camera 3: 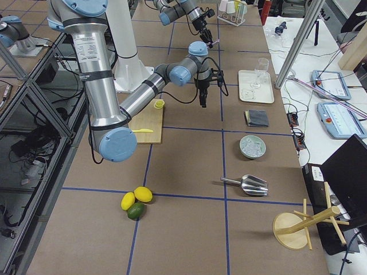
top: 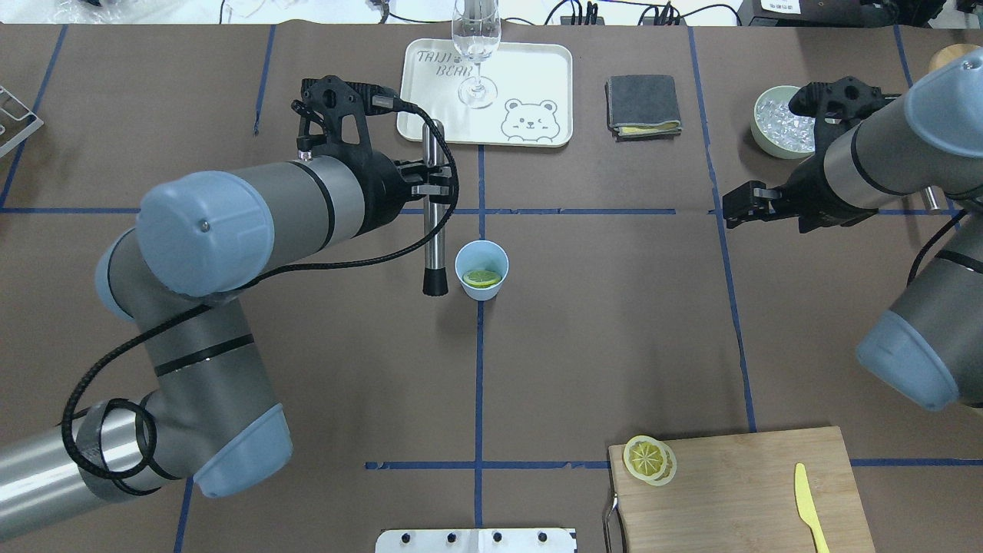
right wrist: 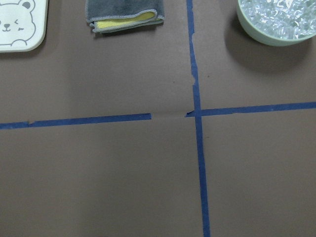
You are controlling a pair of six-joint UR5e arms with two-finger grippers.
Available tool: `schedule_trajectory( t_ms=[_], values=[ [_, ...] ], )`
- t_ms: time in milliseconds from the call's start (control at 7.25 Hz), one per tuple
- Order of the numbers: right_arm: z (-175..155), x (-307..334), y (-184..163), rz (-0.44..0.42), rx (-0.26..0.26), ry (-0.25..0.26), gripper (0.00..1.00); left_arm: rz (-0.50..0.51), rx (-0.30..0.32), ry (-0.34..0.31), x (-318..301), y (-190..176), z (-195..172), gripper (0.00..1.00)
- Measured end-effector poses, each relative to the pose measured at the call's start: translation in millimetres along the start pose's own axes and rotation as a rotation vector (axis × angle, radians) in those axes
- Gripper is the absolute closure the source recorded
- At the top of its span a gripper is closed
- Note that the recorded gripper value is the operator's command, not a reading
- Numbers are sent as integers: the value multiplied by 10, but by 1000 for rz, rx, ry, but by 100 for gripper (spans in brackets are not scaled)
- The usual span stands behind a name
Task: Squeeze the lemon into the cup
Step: 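Carry the steel muddler with the left gripper over the blue cup, then press the muddler down into the cup onto the lemon slice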
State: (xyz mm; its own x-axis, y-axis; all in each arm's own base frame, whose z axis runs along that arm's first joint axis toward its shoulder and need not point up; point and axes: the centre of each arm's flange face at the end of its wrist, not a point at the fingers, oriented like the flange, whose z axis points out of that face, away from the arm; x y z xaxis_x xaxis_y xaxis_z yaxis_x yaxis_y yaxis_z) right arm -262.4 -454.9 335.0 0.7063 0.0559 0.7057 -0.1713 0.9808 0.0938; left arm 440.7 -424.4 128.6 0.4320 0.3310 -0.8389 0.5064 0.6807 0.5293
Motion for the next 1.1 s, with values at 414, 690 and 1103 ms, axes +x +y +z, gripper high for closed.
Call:
schedule_trajectory(
  t_ms=[414, 690, 1103],
  values=[
    [34, 225, -25, -27, 4, 17, 0, -9, 326, -84, 158, 362, 85, 100],
    [42, 241, -22, -27, -1, 15, 0, 7, 390, -139, 188, 600, 206, 100],
    [48, 243, -10, -26, -13, 8, 0, 39, 405, -181, 308, 865, 372, 100]
  ],
)
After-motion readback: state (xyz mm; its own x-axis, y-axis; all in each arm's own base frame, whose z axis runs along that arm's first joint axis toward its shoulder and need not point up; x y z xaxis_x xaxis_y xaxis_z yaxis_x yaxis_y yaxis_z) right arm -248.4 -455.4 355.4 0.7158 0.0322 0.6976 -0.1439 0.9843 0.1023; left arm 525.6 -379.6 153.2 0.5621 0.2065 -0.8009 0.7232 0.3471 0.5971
